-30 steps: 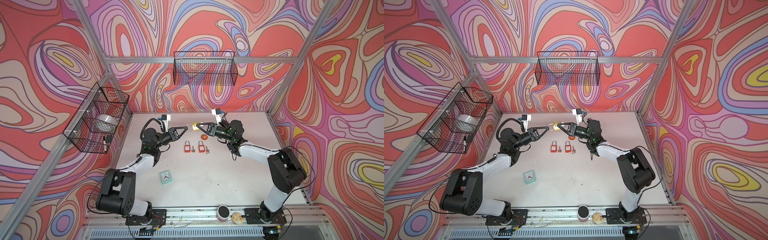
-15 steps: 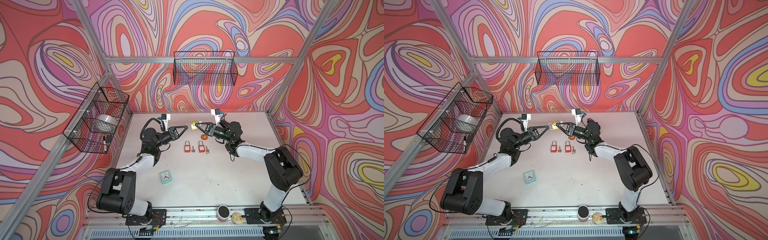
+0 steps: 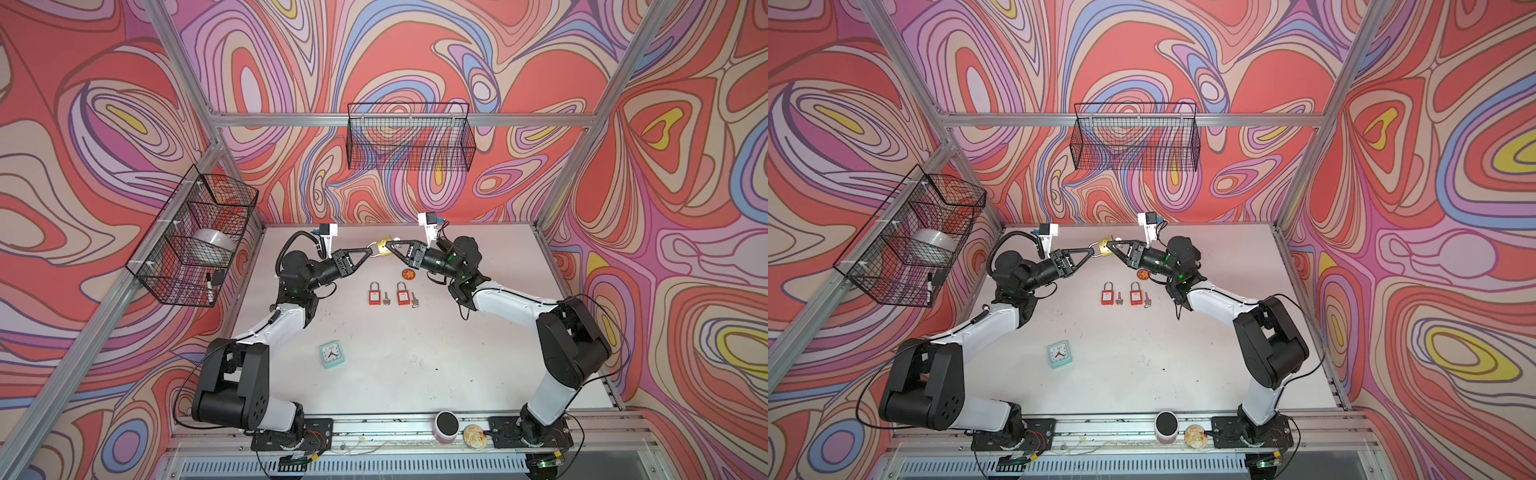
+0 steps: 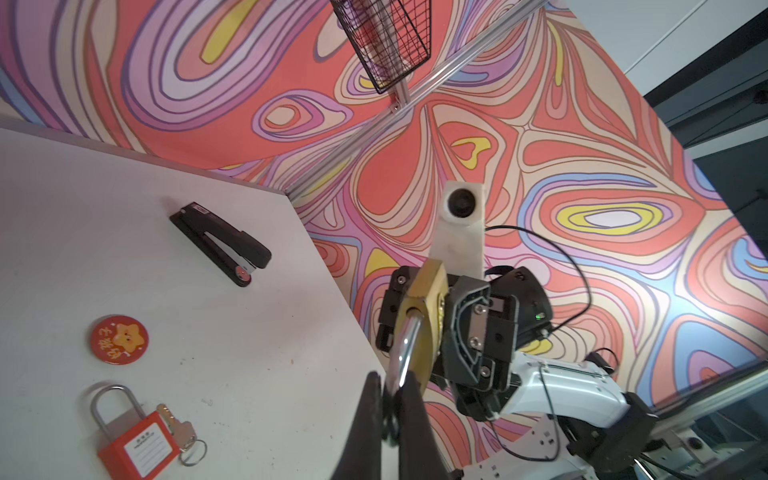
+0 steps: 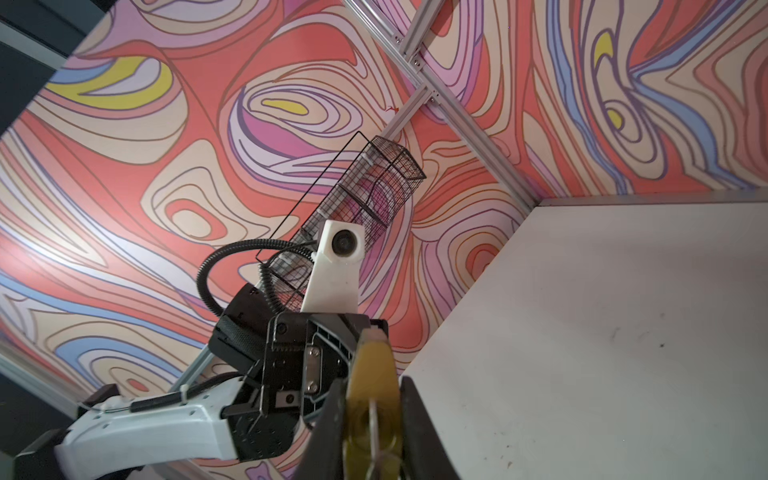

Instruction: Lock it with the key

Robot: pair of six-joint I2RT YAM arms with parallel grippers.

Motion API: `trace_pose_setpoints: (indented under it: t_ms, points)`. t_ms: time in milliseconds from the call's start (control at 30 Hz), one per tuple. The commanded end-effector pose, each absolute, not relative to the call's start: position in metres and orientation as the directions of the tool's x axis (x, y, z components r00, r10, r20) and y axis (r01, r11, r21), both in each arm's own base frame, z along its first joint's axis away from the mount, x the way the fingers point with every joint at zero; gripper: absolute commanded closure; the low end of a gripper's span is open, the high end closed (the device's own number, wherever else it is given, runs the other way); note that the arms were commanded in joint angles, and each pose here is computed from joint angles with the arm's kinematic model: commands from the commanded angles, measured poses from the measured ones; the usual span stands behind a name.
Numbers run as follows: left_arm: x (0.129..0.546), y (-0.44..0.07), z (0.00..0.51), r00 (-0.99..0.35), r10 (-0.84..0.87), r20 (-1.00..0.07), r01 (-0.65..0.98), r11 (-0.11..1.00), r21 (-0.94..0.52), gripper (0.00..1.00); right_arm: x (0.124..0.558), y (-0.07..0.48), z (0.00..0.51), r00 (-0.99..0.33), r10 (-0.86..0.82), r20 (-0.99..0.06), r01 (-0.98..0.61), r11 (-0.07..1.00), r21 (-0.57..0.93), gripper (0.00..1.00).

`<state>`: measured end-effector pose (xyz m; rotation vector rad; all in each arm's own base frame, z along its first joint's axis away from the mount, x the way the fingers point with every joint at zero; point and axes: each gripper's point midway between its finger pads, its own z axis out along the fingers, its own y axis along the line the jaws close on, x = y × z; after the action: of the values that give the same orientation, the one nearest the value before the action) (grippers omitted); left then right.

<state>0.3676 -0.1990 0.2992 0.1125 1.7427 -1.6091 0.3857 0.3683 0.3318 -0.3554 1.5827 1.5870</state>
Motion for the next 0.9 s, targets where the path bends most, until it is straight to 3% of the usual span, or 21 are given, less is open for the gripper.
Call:
trace_pose_setpoints:
  t_ms: [0, 33, 100, 200, 400, 600, 867]
  points:
    - [0.314, -0.248, 0.347, -0.665, -0.199, -0.719, 0.718, 0.093, -0.690, 1.00, 0.269, 0.468, 0.260, -0.772, -0.039, -0.635, -0.630, -0.084, 0.772, 1.00]
    - [0.321, -0.234, 0.351, -0.654, -0.241, -0.717, 0.716, 0.110, -0.690, 1.00, 0.276, 0.455, 0.272, -0.760, 0.047, -0.648, -0.648, -0.115, 0.752, 1.00]
    - [0.328, -0.208, 0.359, -0.634, -0.318, -0.705, 0.715, 0.106, -0.691, 1.00, 0.284, 0.435, 0.273, -0.744, 0.109, -0.659, -0.667, -0.070, 0.742, 1.00]
    - [0.332, -0.197, 0.370, -0.632, -0.351, -0.691, 0.718, 0.070, -0.692, 1.00, 0.288, 0.424, 0.283, -0.709, 0.114, -0.696, -0.703, -0.023, 0.711, 1.00]
    - [0.340, -0.193, 0.382, -0.605, -0.391, -0.693, 0.738, 0.050, -0.673, 1.00, 0.287, 0.423, 0.284, -0.743, 0.097, -0.662, -0.669, -0.085, 0.739, 1.00]
    - [0.339, -0.199, 0.369, -0.611, -0.298, -0.733, 0.743, 0.102, -0.661, 1.00, 0.282, 0.414, 0.282, -0.772, 0.056, -0.633, -0.635, -0.119, 0.764, 1.00]
    - [0.331, -0.199, 0.349, -0.617, -0.171, -0.768, 0.735, 0.221, -0.641, 1.00, 0.291, 0.393, 0.289, -0.766, 0.008, -0.642, -0.641, -0.064, 0.764, 1.00]
